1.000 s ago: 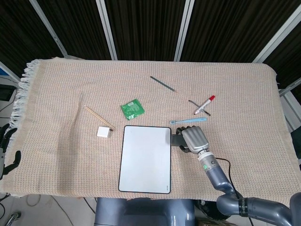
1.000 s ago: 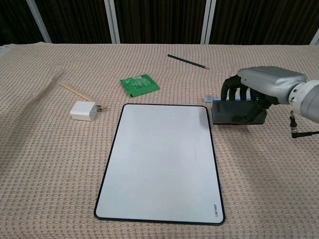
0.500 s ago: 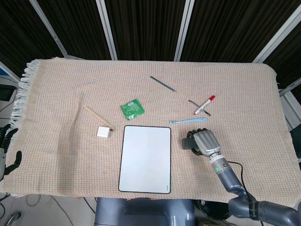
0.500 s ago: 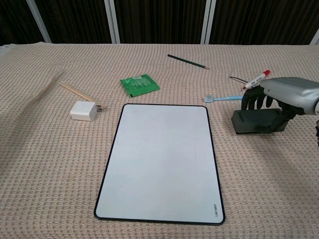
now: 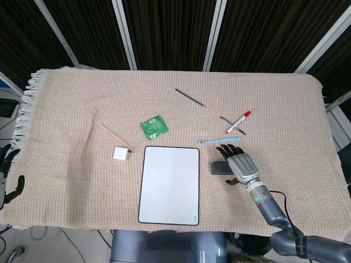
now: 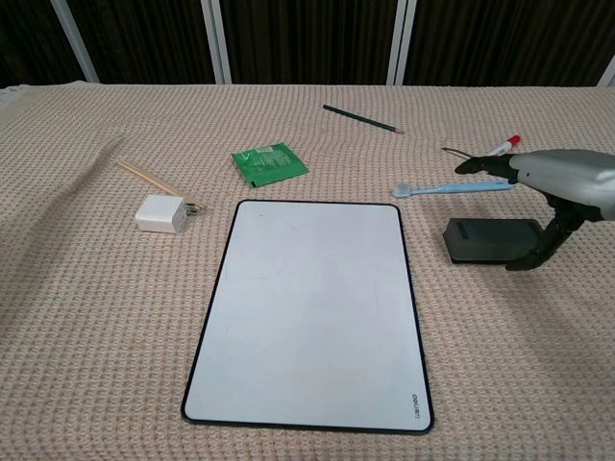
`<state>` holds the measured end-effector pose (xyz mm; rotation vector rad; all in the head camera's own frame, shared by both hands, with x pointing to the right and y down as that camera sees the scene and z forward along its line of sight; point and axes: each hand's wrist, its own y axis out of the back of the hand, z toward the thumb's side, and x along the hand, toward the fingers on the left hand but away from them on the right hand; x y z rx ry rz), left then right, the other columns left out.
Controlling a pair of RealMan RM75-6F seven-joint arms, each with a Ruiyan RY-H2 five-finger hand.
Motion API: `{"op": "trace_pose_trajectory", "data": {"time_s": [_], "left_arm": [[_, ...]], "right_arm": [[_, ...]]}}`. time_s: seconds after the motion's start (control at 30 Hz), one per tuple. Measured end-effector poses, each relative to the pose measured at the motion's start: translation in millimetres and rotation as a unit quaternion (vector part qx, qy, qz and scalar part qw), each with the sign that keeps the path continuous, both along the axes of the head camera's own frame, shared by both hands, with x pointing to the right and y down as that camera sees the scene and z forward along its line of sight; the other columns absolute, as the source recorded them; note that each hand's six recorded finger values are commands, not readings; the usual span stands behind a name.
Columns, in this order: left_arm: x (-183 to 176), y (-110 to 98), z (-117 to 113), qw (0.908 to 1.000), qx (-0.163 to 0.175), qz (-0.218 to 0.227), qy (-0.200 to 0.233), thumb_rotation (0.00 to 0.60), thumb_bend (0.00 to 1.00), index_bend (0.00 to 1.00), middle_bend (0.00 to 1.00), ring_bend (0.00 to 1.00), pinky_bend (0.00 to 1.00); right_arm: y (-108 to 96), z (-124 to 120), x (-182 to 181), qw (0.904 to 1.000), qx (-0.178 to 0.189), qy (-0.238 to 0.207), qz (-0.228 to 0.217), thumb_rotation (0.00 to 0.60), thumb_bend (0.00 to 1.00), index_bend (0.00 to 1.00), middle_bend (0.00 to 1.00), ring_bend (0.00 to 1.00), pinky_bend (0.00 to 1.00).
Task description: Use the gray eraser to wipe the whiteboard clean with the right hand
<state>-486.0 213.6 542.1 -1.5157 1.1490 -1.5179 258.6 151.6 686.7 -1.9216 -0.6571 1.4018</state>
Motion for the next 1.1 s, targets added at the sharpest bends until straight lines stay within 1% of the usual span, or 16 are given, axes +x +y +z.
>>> {"op": "trace_pose_trajectory", "data": {"time_s": [0.17, 0.33, 0.43, 0.57, 0.77, 0.97, 1.1], "left_arm": [[0.6, 0.2, 0.2, 1.0000, 0.000, 0.001, 0.000, 0.600, 0.46, 0.13, 0.01, 0.00, 0.00], [1.2, 0.2, 0.4, 1.0000, -0.001, 0.002, 0.000, 0.600, 0.46, 0.13, 0.01, 0.00, 0.00], [2.1, 0.8, 0.8, 1.0000, -0.002, 0.003, 0.000, 0.600, 0.46, 0.13, 0.01, 0.00, 0.00], [2.8, 1.3, 0.2, 1.0000, 0.000, 0.004, 0.000, 0.600, 0.46, 0.13, 0.01, 0.00, 0.00], [3.0, 2.2, -1.1, 1.0000, 0.003, 0.003, 0.001, 0.600, 0.46, 0.13, 0.01, 0.00, 0.00], [3.2, 2.6, -3.1, 1.0000, 0.006, 0.002, 0.004, 0.600, 0.46, 0.13, 0.01, 0.00, 0.00], [3.6, 3.3, -3.4, 1.0000, 0.006, 0.003, 0.005, 0.600, 0.46, 0.13, 0.01, 0.00, 0.00]], "right_arm": [[-9.8, -36.8, 12.6, 0.9984, 0.046, -0.016, 0.028, 0.600, 0.16, 0.05, 0.05, 0.04, 0.16], [-7.8, -72.8, 38.4, 0.9963, 0.071, -0.010, 0.047, 0.600, 0.16, 0.04, 0.04, 0.04, 0.16], [0.1, -91.8, 54.7, 0.9940, 0.091, -0.002, 0.060, 0.600, 0.16, 0.03, 0.04, 0.04, 0.15], [19.4, -112.2, 78.8, 0.9893, 0.116, 0.011, 0.088, 0.600, 0.16, 0.03, 0.03, 0.03, 0.15], [51.1, -129.3, 116.1, 0.9794, 0.142, 0.015, 0.143, 0.600, 0.16, 0.03, 0.02, 0.03, 0.15], [73.9, -135.8, 144.5, 0.9686, 0.185, 0.042, 0.161, 0.600, 0.16, 0.03, 0.02, 0.03, 0.15], [84.3, -135.5, 152.7, 0.9648, 0.201, 0.052, 0.161, 0.600, 0.16, 0.03, 0.02, 0.03, 0.15]]}}
